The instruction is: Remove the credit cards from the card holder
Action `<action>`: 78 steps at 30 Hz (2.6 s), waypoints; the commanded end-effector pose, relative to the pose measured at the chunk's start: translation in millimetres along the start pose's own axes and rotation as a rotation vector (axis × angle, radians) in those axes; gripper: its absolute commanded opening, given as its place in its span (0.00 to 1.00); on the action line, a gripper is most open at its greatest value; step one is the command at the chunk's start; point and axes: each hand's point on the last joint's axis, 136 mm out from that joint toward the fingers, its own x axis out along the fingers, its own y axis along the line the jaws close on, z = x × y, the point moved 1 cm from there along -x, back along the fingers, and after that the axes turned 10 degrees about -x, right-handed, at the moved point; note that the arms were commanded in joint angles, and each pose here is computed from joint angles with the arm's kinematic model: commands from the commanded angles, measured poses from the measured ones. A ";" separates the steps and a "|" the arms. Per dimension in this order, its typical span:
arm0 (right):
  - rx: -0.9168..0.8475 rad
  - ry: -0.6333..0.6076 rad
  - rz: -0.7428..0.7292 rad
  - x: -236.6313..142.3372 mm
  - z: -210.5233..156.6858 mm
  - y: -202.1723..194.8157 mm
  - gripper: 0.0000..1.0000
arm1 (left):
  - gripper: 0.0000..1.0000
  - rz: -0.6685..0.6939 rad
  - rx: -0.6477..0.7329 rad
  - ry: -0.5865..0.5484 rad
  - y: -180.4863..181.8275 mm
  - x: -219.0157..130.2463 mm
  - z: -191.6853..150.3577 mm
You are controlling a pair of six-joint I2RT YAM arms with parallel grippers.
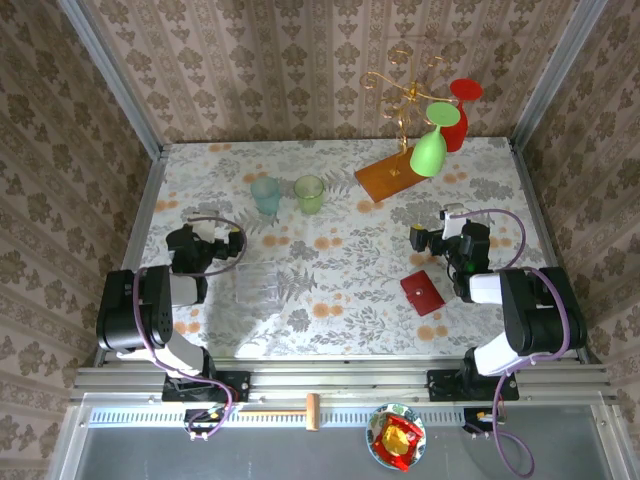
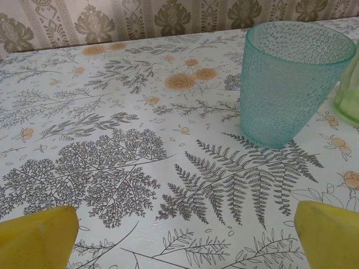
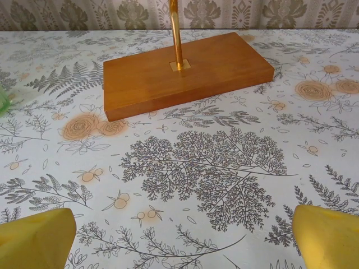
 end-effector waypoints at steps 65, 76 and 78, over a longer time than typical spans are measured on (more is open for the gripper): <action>0.145 0.337 -0.035 -43.6 27.4 17.9 0.95 | 0.96 0.248 -0.210 -0.029 7.7 -51.1 57.1; 0.256 0.524 0.147 -54.7 29.6 93.0 0.71 | 0.83 0.277 -0.435 0.327 -12.8 -76.9 23.0; 0.257 0.539 0.174 -52.9 30.9 106.1 0.69 | 0.79 0.304 -0.482 0.419 -15.1 -84.2 12.0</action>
